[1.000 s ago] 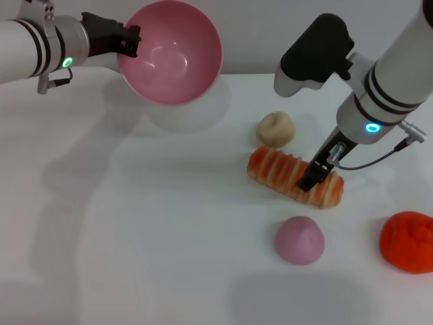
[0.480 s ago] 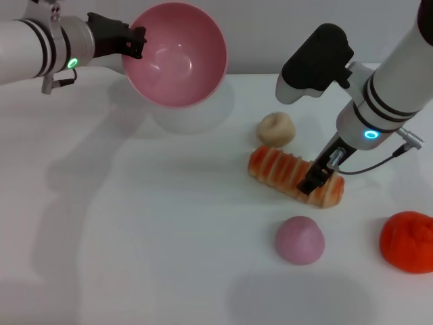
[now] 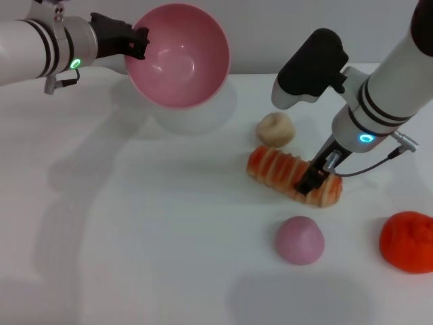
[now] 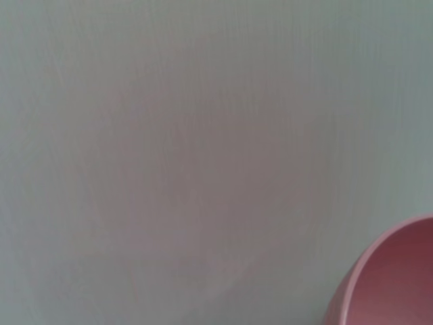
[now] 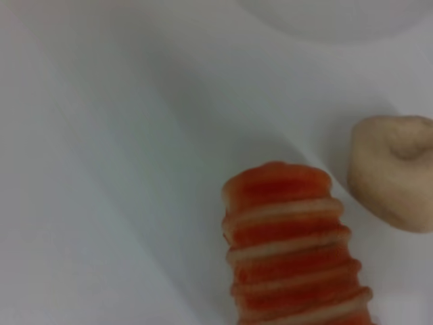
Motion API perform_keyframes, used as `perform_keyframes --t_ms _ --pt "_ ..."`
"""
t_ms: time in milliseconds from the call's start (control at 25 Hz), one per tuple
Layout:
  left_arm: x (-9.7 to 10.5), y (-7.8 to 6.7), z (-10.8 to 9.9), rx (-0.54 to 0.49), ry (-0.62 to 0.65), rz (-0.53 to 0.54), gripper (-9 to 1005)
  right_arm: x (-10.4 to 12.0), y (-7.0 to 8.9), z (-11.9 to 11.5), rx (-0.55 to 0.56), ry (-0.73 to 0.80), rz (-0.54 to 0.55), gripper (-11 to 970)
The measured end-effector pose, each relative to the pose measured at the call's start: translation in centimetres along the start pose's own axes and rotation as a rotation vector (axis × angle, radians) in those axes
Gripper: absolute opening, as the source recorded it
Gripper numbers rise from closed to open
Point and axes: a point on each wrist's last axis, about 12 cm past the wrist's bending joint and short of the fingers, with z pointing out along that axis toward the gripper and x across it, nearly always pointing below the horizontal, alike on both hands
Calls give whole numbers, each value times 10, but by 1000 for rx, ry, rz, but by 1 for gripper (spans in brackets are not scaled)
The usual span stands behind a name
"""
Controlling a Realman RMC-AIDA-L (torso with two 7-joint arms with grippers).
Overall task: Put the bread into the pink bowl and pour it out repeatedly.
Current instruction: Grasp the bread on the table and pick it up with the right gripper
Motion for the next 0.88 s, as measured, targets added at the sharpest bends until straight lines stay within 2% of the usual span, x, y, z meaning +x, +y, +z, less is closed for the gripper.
perform_keyframes --t_ms 120,320,520,880 --pt "0 0 0 -5 -2 2 42 -1 2 1 9 -2 -16 620" --pt "1 1 0 -9 -2 0 42 -1 5 4 19 9 -45 477" --pt "1 -1 0 -6 -1 0 42 -2 5 3 21 9 -50 414" --pt "1 -1 0 -5 -1 -2 42 -2 6 3 22 10 -52 358"
